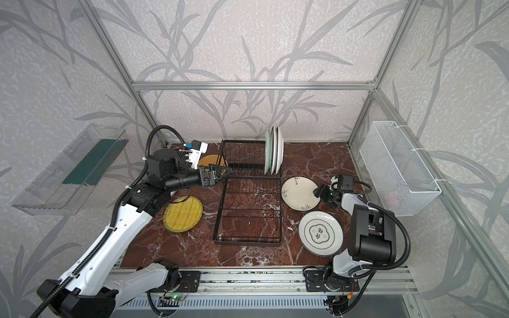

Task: Load plates into a dish rack
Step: Pick up the plate from the middle-right of the table.

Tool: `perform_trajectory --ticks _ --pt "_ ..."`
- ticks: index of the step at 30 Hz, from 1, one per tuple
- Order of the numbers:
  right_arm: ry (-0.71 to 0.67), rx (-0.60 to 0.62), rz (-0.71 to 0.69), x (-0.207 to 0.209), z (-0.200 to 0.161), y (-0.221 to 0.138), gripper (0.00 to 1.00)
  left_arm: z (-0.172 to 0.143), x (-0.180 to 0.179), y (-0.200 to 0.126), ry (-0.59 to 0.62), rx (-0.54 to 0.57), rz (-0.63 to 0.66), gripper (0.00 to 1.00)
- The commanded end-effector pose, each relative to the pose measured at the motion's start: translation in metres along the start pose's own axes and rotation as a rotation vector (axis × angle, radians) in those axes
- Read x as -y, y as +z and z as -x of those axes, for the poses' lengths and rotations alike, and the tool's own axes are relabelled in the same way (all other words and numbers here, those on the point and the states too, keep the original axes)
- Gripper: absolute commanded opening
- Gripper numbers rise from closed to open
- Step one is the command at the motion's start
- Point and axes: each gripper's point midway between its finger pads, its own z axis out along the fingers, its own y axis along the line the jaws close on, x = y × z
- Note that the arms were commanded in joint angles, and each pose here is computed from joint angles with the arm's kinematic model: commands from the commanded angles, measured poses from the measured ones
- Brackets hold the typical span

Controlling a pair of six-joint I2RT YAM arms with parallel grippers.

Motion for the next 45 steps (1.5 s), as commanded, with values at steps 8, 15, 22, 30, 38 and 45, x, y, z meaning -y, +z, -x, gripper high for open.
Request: perform_trajectory --ticks 8,15,22,30,38,45 --pt "0.004 -0.074 0.039 0.000 -0.005 0.016 0.55 0.007 0.008 -0.004 0.019 0.031 -0.023 0.99" --pt "0.022 -0.107 0.012 0.012 -0.012 0.026 0.42 0.009 0.008 -0.004 0.014 0.035 -0.020 0.99" --pt "0.044 -0.142 0.027 0.013 -0.013 0.034 0.32 0.012 0.009 -0.004 0.014 0.042 -0.016 0.99" --pt "0.069 -0.119 0.027 0.020 -0.006 0.031 0.17 0.014 0.007 -0.005 0.011 0.047 -0.005 0.99" --pt "0.109 -0.087 0.081 0.016 0.004 0.024 0.01 0.018 0.003 -0.006 0.014 0.065 0.019 0.99" --pt "0.103 0.014 0.162 0.002 0.021 0.006 0.00 0.022 -0.003 -0.010 0.022 0.097 0.069 0.99"
